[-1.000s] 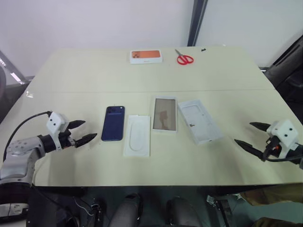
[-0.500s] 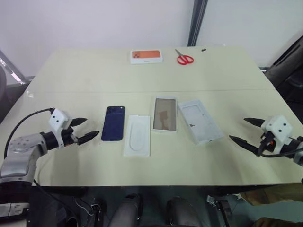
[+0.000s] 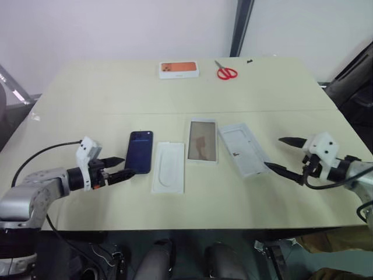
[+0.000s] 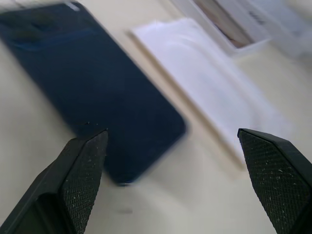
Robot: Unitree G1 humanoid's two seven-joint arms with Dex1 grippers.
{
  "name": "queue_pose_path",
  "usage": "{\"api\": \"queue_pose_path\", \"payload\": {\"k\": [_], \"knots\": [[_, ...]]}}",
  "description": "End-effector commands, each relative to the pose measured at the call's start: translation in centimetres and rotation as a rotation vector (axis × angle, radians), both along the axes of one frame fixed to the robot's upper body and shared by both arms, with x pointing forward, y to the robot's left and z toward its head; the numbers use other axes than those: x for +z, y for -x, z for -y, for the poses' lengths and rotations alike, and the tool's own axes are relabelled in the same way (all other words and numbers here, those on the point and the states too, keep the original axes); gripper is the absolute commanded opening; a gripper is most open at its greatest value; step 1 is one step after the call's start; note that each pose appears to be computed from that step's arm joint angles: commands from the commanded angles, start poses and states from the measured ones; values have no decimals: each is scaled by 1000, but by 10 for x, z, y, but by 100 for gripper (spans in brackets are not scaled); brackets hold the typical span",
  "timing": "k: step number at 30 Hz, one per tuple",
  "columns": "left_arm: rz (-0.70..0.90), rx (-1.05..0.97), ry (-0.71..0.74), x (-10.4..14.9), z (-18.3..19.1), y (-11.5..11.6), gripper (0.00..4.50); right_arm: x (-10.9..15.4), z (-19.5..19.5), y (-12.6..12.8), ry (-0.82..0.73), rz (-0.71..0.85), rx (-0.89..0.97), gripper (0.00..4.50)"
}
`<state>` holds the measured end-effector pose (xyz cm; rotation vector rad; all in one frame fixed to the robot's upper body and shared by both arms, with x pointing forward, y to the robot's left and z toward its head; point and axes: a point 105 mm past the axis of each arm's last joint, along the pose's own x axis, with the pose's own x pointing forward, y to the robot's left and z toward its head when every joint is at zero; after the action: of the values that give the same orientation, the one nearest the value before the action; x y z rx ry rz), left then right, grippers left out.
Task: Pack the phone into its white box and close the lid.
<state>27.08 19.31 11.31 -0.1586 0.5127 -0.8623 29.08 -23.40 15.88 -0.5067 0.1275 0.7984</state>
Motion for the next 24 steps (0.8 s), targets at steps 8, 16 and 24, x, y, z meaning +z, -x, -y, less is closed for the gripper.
{"api": "queue_pose_path", "payload": {"k": [8,16,24], "knots": [[-214,25,89,-8,22,9,446,5,-19,-6,-26,27,48,450],[-264,47,192,-15,37,10,446,10,-41,-6,-37,60,96,450],[-299,115,222,-30,40,11,324,15,-40,-7,-18,91,79,450]]}}
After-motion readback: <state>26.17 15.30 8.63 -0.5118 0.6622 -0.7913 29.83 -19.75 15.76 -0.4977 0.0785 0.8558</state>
